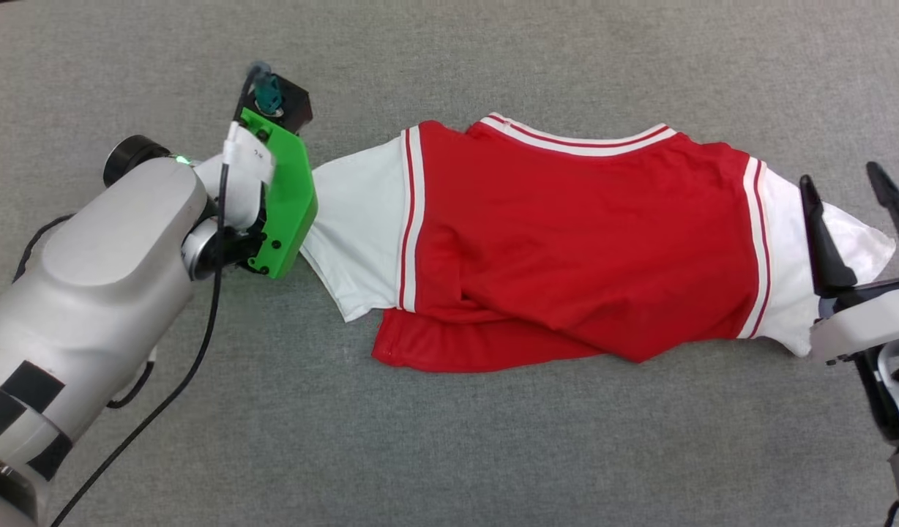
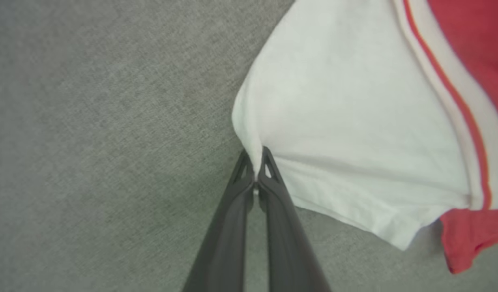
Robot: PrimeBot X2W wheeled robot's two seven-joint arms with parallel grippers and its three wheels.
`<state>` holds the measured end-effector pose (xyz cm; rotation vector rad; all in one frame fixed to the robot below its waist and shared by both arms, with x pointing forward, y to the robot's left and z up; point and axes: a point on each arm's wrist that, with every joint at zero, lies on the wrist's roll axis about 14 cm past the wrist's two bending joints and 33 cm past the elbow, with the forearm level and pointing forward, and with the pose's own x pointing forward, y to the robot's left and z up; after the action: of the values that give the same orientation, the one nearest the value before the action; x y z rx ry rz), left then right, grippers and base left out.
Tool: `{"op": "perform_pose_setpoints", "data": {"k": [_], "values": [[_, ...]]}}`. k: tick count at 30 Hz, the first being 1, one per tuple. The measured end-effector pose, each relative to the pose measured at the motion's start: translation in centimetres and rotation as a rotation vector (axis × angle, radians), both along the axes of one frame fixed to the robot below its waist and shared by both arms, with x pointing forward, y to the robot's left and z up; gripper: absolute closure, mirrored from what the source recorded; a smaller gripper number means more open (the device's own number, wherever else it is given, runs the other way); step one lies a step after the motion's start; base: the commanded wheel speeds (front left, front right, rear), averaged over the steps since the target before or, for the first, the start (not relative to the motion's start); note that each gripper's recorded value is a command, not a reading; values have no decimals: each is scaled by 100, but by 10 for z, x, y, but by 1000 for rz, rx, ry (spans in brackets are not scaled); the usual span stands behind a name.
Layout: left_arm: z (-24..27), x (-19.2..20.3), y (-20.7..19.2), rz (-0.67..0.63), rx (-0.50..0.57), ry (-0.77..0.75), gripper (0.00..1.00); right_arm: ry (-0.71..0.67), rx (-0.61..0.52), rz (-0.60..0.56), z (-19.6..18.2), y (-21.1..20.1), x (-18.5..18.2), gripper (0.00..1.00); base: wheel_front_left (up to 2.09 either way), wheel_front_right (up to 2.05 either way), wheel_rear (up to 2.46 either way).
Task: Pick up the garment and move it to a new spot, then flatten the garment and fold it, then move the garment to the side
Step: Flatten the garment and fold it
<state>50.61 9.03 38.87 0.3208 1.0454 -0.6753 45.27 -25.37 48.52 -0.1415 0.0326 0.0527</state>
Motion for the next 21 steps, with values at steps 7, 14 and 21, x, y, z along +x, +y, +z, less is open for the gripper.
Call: {"op": "perform_pose_setpoints", "data": {"k": [7,14,21], "values": [[42,5,52,118,-38,-158,100,-87,-87,28,66,-14,24,0,0,0,0],[61,1,74,167,-51,-213,100,40,-138,125,85,6,49,0,0,0,0],[64,0,74,166,-70,-237,100,552,-140,150,27,-5,47,0,0,0,0]]}}
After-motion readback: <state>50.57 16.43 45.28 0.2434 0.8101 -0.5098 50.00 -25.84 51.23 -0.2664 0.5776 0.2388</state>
